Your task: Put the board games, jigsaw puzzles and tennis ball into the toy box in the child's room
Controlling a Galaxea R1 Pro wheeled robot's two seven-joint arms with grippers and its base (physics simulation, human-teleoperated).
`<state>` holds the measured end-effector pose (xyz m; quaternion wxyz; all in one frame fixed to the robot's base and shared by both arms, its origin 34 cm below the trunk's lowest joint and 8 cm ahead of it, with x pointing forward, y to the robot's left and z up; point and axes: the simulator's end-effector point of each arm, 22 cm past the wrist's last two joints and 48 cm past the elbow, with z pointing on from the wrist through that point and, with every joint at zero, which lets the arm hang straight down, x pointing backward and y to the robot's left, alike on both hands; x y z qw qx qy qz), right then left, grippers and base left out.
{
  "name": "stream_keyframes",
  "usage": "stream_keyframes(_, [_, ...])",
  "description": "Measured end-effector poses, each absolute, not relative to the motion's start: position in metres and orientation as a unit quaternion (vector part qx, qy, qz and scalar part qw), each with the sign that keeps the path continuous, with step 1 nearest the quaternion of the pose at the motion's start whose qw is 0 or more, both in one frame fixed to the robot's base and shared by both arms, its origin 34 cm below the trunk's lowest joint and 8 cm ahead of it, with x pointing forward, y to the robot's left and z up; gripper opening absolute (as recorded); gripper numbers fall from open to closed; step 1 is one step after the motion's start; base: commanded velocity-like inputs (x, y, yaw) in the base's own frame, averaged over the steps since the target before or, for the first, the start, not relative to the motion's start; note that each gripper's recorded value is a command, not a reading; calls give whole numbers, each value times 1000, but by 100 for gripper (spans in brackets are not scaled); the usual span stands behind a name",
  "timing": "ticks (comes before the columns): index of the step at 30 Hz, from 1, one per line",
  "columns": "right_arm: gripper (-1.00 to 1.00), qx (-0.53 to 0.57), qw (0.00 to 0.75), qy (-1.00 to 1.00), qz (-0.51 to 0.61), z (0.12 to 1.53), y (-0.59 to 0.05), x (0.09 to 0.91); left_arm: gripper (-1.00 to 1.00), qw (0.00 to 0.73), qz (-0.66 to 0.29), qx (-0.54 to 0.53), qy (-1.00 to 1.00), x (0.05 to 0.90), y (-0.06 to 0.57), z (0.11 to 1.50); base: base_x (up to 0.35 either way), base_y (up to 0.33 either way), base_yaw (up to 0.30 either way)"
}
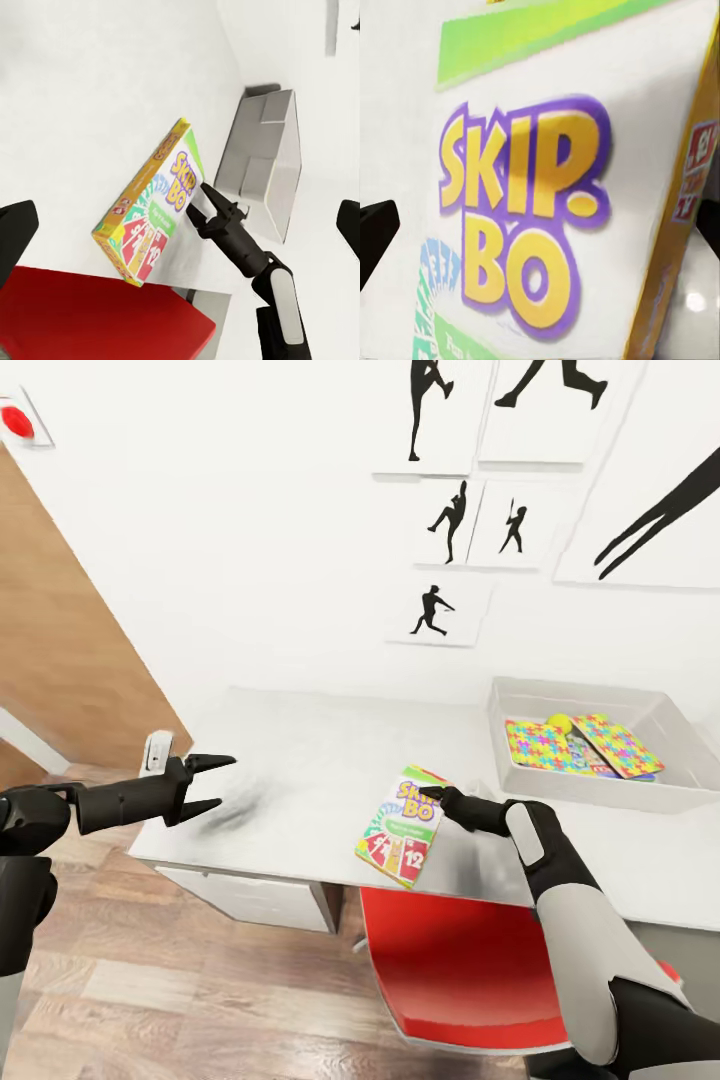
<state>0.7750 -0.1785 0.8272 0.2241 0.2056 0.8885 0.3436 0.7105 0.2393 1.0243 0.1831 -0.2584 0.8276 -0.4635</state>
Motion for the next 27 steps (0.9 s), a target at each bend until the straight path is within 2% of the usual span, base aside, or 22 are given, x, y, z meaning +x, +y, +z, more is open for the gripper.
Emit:
stream_keyframes(15, [100,206,223,888,346,827,-179,775,100,183,-462,-259,828,710,240,1024,0,0,287])
stream_keyframes(27, [100,210,221,885,351,828,-178,774,100,182,-462,-259,828,710,239,1023,0,0,40])
